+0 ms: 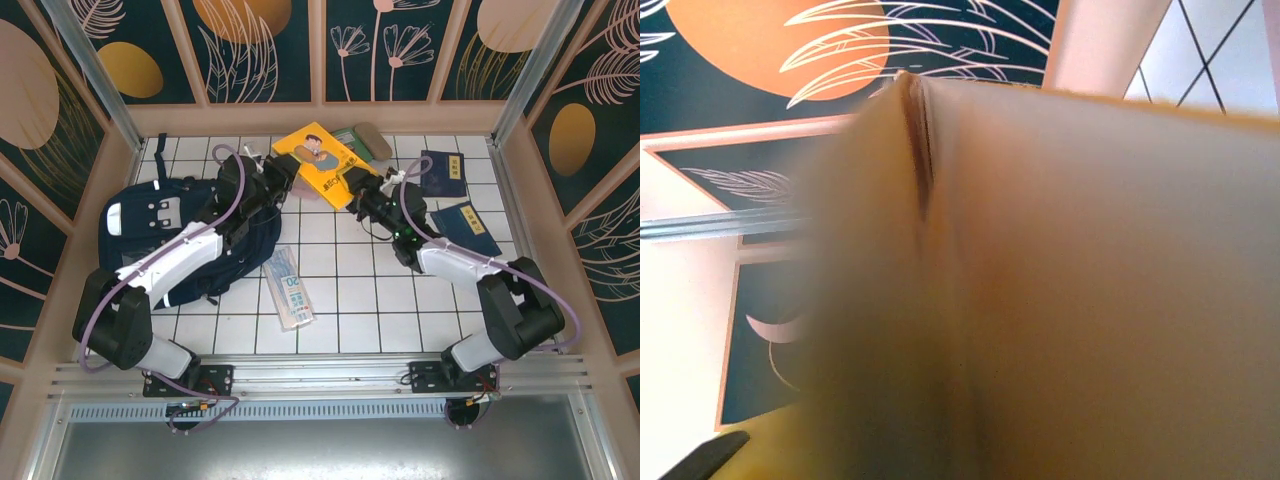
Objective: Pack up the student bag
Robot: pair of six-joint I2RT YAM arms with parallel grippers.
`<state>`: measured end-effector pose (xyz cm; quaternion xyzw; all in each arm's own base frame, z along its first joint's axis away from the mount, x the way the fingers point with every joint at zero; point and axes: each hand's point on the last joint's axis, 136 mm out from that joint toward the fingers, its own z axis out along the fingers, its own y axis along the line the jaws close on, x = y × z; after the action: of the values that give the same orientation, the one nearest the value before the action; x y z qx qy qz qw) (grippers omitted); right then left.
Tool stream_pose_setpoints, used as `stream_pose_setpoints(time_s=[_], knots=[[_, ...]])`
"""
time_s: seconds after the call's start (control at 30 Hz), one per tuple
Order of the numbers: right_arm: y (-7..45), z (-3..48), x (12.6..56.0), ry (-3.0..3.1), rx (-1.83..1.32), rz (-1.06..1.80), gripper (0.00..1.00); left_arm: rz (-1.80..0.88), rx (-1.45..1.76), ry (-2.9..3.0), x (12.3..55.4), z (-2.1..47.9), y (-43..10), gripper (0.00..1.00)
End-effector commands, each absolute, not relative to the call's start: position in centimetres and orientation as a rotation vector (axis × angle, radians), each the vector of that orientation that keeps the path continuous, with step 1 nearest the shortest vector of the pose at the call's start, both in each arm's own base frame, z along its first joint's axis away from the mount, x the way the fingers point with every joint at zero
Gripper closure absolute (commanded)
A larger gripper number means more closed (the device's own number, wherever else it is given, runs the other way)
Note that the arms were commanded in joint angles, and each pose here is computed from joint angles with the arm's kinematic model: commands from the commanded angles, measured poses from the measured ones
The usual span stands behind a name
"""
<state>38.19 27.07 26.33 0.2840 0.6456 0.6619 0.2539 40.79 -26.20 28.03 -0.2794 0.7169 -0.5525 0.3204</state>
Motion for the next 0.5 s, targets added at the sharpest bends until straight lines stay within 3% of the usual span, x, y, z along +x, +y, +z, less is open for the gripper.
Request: stream_pose_setpoints(time_s=[0.0, 0.07, 0.13, 0.17, 0.23, 0.3, 0.47], knots=[[27.0, 29.9, 39.2, 1.642, 0.659, 1.789, 0.77, -1.539, -0.668, 1.825, 39.7, 30.5, -26.5, 1.00], [26.9, 29.5, 39.5, 1.656, 0.639, 1.752, 0.92, -1.515, -0.635, 1.840, 39.6, 30.3, -26.5, 1.00], [26.4, 28.3, 39.7, 1.707, 0.652, 1.682, 1.00, -1.446, -0.565, 1.885, 39.7, 29.9, -26.5, 1.00], [26.0, 27.4, 39.8, 1.746, 0.654, 1.630, 1.00, -1.385, -0.543, 1.929, 39.8, 29.1, -26.0, 0.97], [25.2, 25.6, 39.8, 1.834, 0.645, 1.518, 1.00, -1.277, -0.499, 2.014, 39.9, 27.4, -24.9, 0.72], [24.1, 23.8, 39.6, 1.927, 0.610, 1.393, 1.00, -1.162, -0.468, 2.117, 39.9, 25.2, -23.4, 0.55], [22.4, 23.4, 37.7, 2.014, 0.365, 1.098, 1.00, -0.874, -0.419, 2.256, 39.3, 21.6, -17.7, 0.48]])
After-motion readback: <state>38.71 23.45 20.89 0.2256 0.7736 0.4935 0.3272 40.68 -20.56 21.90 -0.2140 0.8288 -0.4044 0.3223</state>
